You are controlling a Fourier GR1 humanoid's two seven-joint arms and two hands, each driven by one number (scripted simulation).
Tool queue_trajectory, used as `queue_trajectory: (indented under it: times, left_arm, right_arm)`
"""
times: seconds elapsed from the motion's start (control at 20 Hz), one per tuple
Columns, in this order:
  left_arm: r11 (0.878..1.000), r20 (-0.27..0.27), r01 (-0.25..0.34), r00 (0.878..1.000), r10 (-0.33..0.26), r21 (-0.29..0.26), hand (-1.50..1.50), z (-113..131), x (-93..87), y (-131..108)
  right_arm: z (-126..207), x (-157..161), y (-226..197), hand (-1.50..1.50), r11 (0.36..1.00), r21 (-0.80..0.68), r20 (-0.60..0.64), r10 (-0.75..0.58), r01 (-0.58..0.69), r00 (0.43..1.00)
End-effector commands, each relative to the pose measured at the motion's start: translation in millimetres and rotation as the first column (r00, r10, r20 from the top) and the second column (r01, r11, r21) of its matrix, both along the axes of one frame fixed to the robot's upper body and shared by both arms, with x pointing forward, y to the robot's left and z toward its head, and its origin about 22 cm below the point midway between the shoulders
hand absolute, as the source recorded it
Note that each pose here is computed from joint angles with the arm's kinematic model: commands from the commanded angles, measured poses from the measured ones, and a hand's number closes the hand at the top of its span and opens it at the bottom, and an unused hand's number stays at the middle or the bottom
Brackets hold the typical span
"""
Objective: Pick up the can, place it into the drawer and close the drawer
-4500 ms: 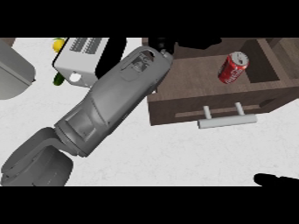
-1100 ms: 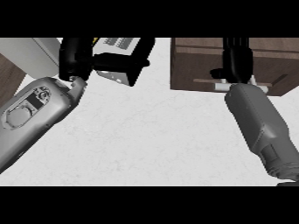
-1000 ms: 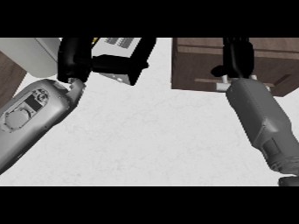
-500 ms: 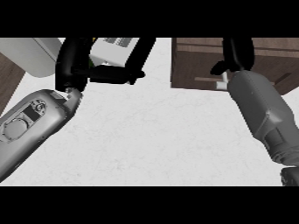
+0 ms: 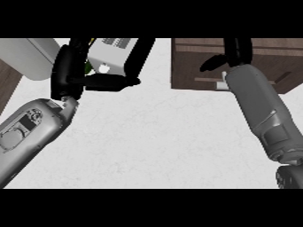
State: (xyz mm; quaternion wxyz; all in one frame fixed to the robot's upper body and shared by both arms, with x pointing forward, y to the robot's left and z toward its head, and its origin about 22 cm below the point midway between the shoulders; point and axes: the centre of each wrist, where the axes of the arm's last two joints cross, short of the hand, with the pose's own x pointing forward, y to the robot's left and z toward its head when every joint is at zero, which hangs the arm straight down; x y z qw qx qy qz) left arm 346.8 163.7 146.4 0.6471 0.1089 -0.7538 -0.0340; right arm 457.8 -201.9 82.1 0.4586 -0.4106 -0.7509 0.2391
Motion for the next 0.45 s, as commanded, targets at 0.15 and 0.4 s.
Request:
queue_trajectory:
  times: [0.15, 0.4]
  left_arm:
    - [1.000, -0.013, -0.013, 1.000, 0.013, -0.003, -1.50, -5, -7.0, 20]
    - [1.000, 0.000, -0.013, 1.000, 0.013, -0.010, -1.50, -13, -21.8, 26]
  right_arm:
    - [24, 7, 37, -1.50, 0.901, 0.424, 0.044, 0.082, -0.093, 0.996]
    - [29, 10, 35, -1.50, 0.888, 0.449, 0.052, 0.084, -0.099, 0.995]
